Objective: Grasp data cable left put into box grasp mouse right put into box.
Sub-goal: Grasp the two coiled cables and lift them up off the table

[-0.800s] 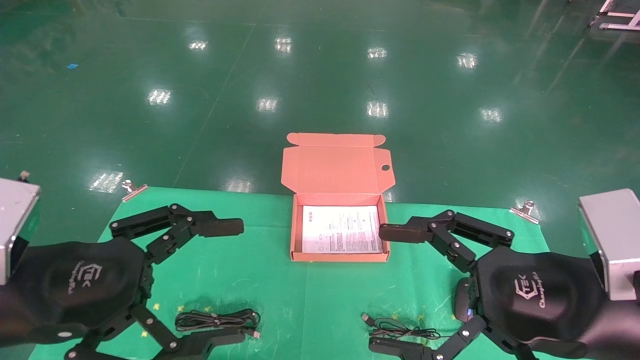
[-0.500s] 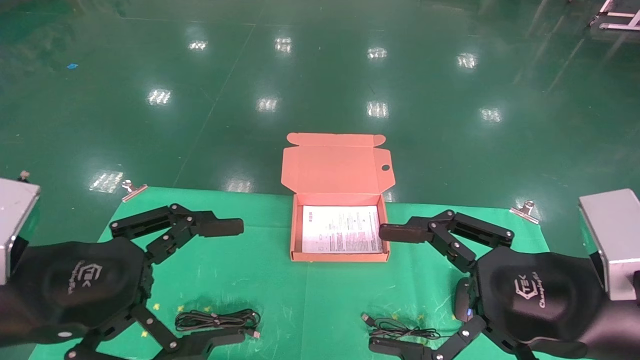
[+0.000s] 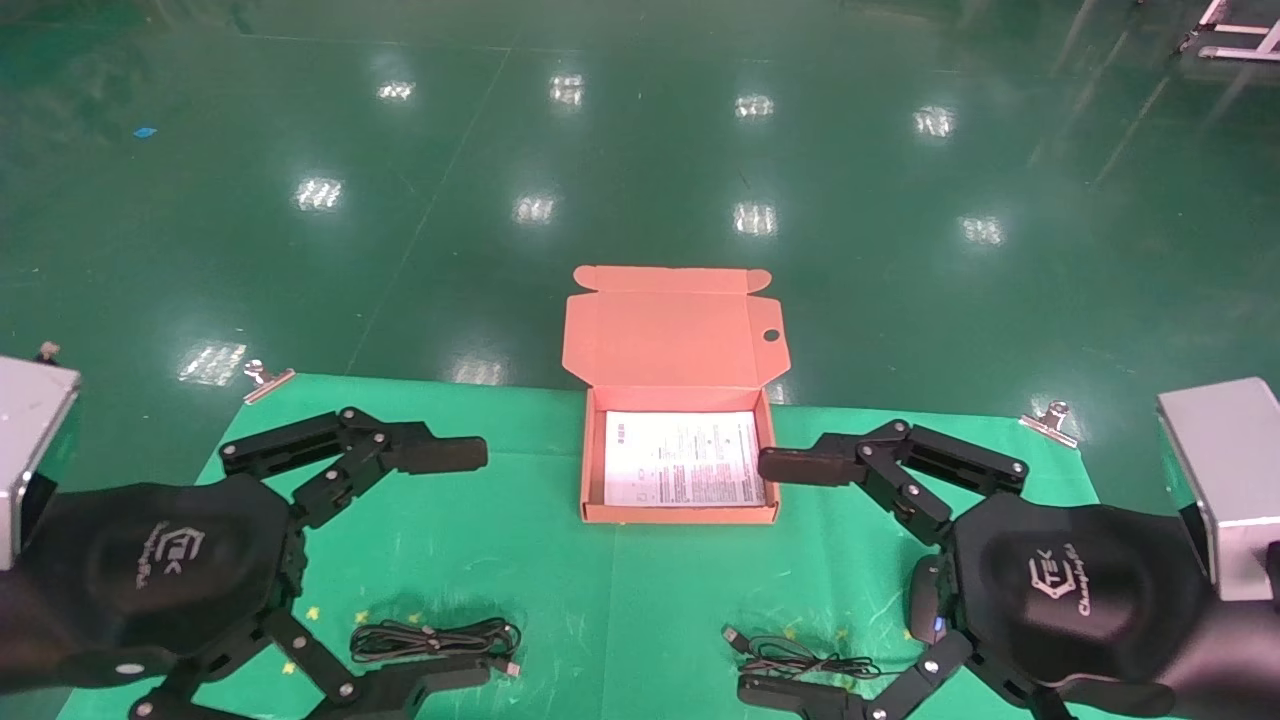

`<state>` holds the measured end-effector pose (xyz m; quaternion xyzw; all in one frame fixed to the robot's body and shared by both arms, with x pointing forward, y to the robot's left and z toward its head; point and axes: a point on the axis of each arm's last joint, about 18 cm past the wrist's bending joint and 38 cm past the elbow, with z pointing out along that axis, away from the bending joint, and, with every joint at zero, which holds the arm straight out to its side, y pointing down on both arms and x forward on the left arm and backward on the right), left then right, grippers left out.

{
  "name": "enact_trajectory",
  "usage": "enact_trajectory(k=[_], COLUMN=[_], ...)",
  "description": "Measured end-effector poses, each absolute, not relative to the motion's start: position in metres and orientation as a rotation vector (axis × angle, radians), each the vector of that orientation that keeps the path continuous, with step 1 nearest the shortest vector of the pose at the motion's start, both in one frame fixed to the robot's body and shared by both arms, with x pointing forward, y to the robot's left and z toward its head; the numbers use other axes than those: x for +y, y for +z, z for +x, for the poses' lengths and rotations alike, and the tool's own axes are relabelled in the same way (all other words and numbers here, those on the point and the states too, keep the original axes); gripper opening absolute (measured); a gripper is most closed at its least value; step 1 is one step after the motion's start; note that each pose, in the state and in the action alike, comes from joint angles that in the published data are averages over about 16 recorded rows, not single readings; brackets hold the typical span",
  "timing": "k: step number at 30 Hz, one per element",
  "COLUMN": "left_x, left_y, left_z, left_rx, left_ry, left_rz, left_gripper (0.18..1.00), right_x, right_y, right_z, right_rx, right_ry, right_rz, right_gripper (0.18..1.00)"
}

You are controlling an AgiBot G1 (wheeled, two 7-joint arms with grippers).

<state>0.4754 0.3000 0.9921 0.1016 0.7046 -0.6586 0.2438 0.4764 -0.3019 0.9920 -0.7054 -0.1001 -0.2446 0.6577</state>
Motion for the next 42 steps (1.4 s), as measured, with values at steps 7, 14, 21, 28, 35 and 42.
enact_trajectory(k=[7, 14, 21, 28, 35, 42], left_x=[0.300, 0.298, 0.293, 0.288, 0.286, 0.288], left_y=[0.992, 0.994, 0.991, 0.977, 0.962, 0.955], left_z=[0.475, 0.478, 0.492, 0.519, 0.550, 0.581], left_rx=[1.926, 1.977, 2.117, 2.311, 2.471, 2.526], left_ry=[-1.796, -1.738, -1.582, -1.299, -0.908, -0.558], left_rz=[0.278, 0.289, 0.279, 0.249, 0.266, 0.295], left_gripper=[1.001, 1.001, 1.001, 1.001, 1.001, 1.001], right_x=[-0.302, -0.303, -0.300, -0.296, -0.295, -0.297], right_y=[0.992, 0.993, 0.988, 0.977, 0.962, 0.939], right_z=[0.476, 0.477, 0.484, 0.503, 0.529, 0.557], right_rx=[-0.227, -0.243, -0.346, -0.563, -0.804, -0.945], right_ry=[-0.554, -0.582, -0.698, -0.893, -1.050, -1.112], right_rz=[-1.598, -1.614, -1.718, -1.901, -2.089, -2.262], right_gripper=[1.001, 1.001, 1.001, 1.001, 1.001, 1.001])
